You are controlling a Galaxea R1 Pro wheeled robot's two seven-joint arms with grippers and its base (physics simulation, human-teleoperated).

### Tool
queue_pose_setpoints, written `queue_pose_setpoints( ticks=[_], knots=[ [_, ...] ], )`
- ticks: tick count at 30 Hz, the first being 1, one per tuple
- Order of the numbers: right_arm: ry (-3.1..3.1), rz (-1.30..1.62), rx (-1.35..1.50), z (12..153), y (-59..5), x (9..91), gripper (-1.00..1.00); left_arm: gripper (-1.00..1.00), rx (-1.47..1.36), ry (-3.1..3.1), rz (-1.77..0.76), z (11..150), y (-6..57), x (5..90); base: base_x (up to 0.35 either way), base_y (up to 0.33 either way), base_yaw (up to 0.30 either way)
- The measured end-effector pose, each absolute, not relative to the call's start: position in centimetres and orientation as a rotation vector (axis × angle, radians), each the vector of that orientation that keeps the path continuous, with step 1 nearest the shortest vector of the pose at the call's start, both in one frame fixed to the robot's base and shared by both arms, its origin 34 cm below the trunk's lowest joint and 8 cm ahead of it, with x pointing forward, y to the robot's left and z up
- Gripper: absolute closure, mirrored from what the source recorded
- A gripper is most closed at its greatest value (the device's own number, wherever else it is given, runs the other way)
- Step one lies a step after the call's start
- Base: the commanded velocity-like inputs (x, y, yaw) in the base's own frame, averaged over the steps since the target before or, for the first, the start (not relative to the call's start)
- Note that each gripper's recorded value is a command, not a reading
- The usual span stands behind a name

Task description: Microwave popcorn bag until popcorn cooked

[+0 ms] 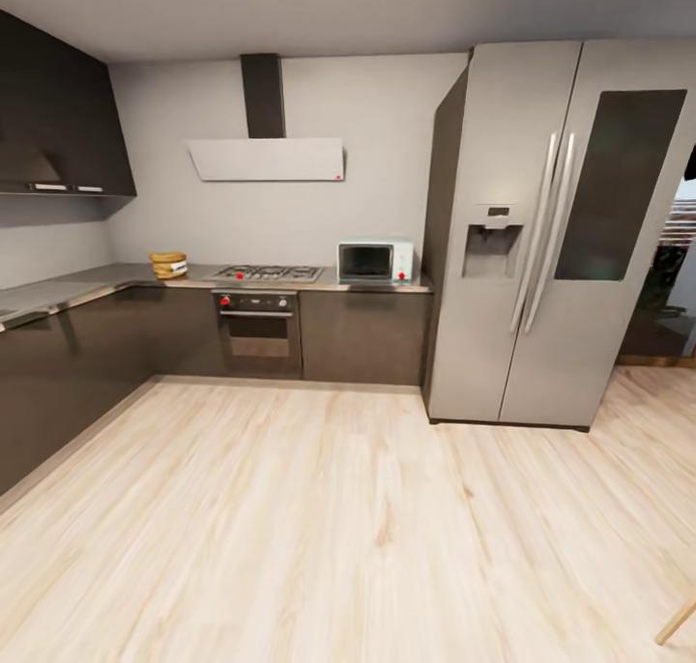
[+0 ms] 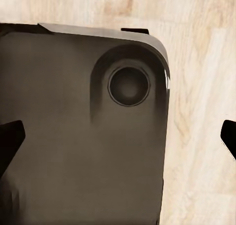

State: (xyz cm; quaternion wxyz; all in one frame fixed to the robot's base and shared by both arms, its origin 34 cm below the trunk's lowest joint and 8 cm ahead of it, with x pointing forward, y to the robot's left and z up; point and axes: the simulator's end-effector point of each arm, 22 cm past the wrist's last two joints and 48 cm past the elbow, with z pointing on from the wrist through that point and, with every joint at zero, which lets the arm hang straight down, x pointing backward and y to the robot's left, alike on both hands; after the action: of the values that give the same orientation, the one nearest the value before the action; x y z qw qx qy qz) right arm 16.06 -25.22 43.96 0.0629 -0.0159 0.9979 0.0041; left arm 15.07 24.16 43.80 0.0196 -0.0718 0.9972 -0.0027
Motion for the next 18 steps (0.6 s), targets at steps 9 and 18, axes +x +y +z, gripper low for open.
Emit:
queue_pose_setpoints(
  ticks=[9, 18],
  knots=[
    [3.015, 0.012, -0.048, 43.96, -25.22, 16.06, -1.0, -1.0, -0.223, 3.095, -0.009, 43.8, 24.1, 15.04, 0.32, 0.052, 0.0],
    [3.015, 0.012, -0.048, 43.96, -25.22, 16.06, -1.0, -1.0, -0.223, 3.094, -0.01, 43.8, 24.06, 15.07, 0.322, 0.0, 0.0]
  ],
)
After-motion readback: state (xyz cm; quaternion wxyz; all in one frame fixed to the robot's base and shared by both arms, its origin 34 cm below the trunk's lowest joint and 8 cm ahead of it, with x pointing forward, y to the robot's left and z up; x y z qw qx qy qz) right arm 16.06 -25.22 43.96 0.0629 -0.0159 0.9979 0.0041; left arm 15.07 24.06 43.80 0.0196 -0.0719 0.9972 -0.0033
